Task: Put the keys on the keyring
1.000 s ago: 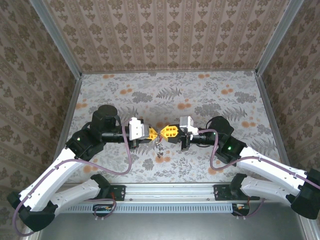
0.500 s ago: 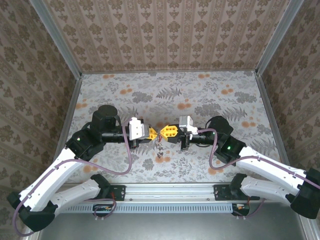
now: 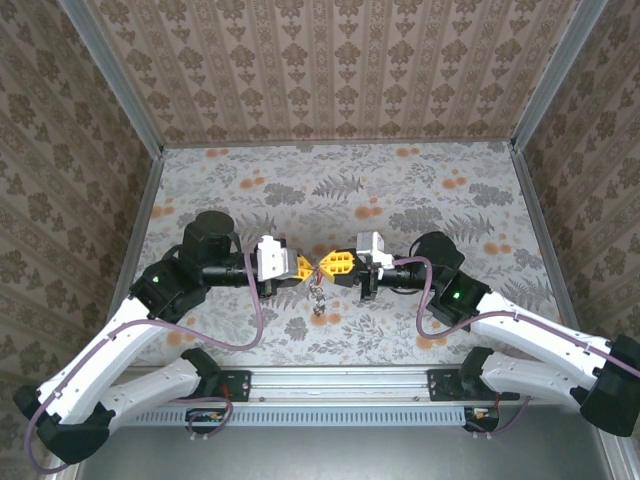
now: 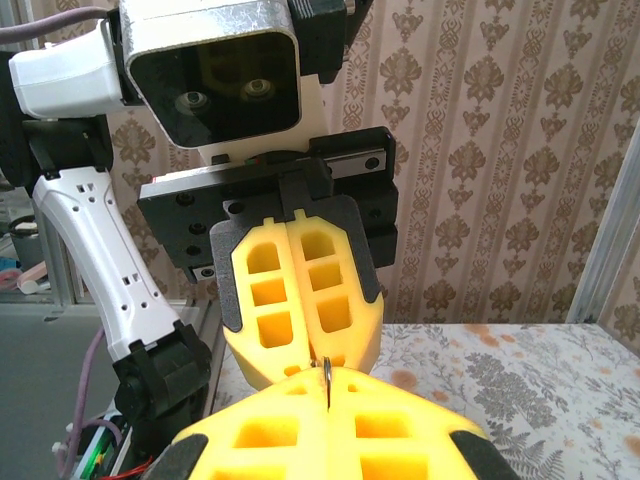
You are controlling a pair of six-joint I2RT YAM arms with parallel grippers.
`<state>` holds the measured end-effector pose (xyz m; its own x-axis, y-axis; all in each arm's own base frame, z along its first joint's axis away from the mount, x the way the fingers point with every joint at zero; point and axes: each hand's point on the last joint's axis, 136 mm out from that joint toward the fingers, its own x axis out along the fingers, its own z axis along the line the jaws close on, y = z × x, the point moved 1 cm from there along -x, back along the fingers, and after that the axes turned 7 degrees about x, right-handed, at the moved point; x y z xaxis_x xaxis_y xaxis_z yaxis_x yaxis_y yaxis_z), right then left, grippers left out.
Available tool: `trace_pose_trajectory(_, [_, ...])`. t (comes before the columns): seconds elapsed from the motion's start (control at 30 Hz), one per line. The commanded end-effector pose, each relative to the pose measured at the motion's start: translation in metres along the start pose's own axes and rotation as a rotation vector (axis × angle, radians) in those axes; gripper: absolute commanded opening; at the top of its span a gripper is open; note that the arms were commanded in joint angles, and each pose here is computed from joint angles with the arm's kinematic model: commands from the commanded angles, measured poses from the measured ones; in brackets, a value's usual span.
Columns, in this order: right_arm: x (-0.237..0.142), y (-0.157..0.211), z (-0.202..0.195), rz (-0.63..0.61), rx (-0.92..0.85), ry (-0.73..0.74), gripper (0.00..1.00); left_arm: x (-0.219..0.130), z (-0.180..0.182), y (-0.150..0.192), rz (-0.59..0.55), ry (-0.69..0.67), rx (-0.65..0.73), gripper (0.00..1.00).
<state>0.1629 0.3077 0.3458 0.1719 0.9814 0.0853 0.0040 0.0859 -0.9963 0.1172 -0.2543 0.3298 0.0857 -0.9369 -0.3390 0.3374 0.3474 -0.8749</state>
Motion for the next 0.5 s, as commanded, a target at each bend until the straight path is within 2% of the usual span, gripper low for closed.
trace_pose_trajectory(0.0, [0.0039,0.0155,-0.002,0.054,0.019,-0.003,0.0,-0.0089,0.0016,-0.024,-0.089,-0.018,0.055,0.0])
trace_pose_trajectory(0.47, [0.0085,0.0231,0.0016,0.085,0.022,-0.019,0.0,-0.01,0.0031,-0.0249,-0.088,-0.033,0.062,0.0])
